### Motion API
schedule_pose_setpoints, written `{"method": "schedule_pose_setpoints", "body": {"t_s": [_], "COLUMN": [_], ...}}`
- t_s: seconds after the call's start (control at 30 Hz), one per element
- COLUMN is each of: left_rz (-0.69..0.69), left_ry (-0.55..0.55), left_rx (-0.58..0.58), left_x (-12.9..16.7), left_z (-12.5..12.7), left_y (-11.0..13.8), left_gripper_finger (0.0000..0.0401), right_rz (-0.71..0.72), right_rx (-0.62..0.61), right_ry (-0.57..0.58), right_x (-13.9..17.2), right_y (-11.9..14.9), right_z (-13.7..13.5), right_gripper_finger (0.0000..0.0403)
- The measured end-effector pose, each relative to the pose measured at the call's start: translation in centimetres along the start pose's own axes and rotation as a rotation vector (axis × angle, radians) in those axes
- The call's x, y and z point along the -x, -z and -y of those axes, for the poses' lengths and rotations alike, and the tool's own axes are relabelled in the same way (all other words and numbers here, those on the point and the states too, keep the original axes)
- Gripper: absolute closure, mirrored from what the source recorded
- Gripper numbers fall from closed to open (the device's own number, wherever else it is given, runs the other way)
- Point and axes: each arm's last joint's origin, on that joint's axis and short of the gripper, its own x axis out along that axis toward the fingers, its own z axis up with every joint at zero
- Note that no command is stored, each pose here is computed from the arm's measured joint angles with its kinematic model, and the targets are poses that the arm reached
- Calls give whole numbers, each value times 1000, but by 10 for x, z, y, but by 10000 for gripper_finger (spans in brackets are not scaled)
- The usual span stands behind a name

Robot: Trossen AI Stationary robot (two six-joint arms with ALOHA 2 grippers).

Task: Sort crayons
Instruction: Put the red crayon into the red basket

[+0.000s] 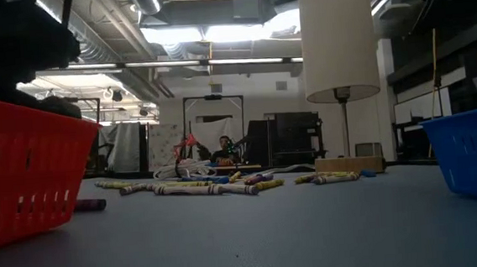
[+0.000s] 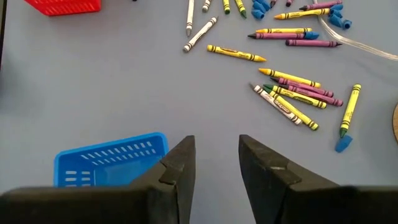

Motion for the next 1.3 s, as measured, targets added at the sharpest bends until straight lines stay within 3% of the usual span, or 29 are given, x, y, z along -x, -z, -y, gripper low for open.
{"method": "schedule_pose_setpoints", "body": {"t_s": [1.3], "left_rz": [-122], "left_ry": [-103], "left_rx": [43], "left_x": [-14], "left_z": [0], "left_y": [14], "left_gripper_finger": [292], "right_rz": [-7], "right_rx": [1], "right_ry": [-6], "right_x": [0], "right_y": [0], "right_z": [0], "right_gripper_finger": [281]}}
